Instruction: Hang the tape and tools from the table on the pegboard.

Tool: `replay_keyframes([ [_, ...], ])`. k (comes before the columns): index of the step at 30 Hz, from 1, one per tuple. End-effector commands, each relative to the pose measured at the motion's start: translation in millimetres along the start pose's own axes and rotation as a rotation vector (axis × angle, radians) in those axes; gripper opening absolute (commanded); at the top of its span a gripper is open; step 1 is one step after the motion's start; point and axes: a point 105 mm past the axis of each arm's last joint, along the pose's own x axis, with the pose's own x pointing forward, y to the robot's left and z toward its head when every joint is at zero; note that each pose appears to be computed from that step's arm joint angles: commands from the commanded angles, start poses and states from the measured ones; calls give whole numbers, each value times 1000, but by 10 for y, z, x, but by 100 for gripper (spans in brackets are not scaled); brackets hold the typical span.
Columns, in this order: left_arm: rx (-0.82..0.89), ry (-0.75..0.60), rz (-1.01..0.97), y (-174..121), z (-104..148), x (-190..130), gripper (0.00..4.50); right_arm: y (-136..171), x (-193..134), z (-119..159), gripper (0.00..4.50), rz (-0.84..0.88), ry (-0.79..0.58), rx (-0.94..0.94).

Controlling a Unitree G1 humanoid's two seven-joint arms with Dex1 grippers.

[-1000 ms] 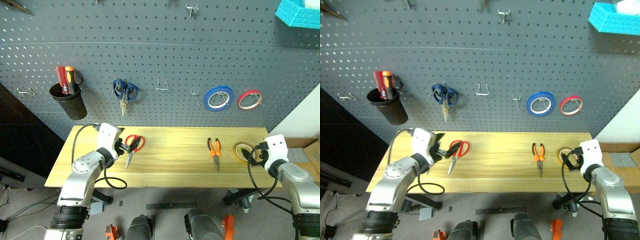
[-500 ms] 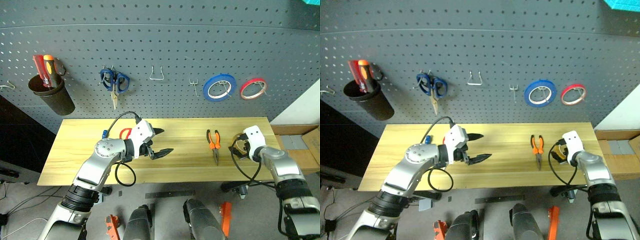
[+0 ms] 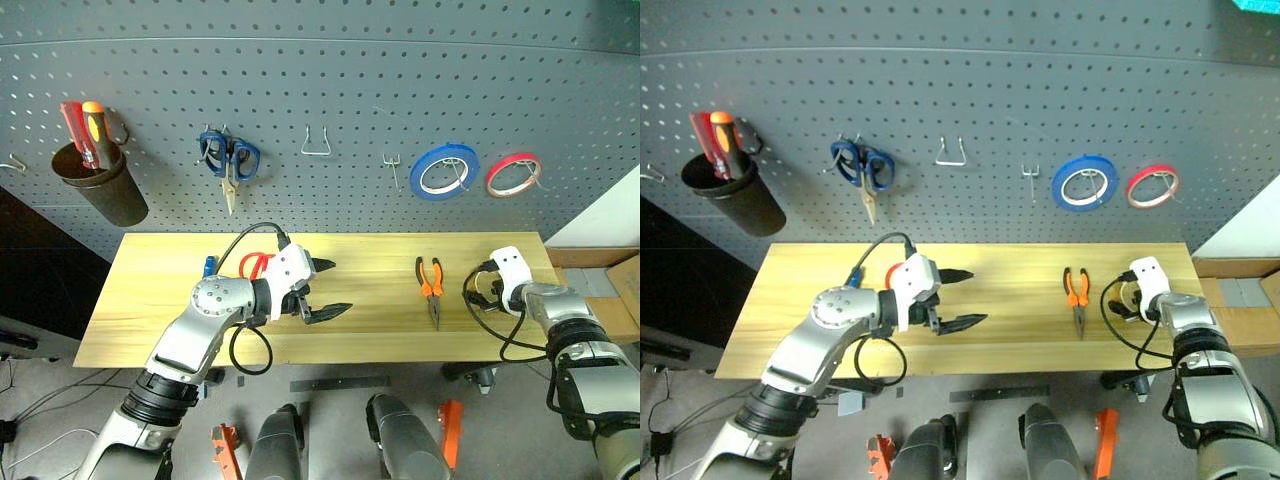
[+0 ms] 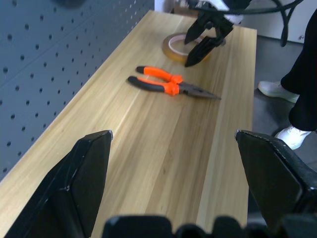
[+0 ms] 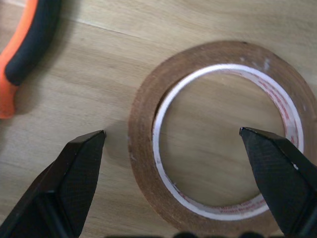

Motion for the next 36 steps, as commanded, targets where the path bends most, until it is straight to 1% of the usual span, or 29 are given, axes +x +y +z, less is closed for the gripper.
replay_keyframes([
  [1, 39, -42, -15, -27, 148, 0, 430, 67, 34, -184, 391, 34, 74, -71],
  [5, 33, -52, -33, -54, 155, 8, 430, 111, 50, -246, 256, 56, 109, -70],
  [11, 31, -51, -57, -98, 151, 6, 430, 214, 75, -367, 62, 99, 178, 21],
  [12, 31, -50, -57, -97, 150, 5, 430, 219, 77, -376, 33, 100, 183, 23],
  [13, 30, -50, -55, -93, 150, 4, 430, 220, 79, -384, 16, 99, 186, 18],
  [16, 18, -54, -31, -70, 150, -15, 430, 209, 89, -333, 15, 84, 161, -8],
  [20, -17, -46, 37, 34, 97, -127, 430, 157, 30, -84, 15, 64, 52, -119],
  [22, -27, -44, 61, 69, 80, -188, 430, 164, -63, 51, 15, 70, -6, -197],
  [25, -30, -51, 74, 94, 88, -290, 430, 263, -430, 361, 15, 61, -140, -333],
  [27, -30, -53, 80, 100, 90, -325, 430, 383, -673, 442, 15, 52, -189, -400],
  [31, -39, -66, 96, 117, 92, -345, 430, 814, -1098, 516, 15, 75, -285, -444],
  [33, -39, -77, 115, 140, 97, -352, 430, 1044, -1249, 535, 15, 71, -340, -495],
  [36, -41, -94, 142, 177, 107, -363, 430, 1370, -1406, 542, 15, 55, -426, -624],
])
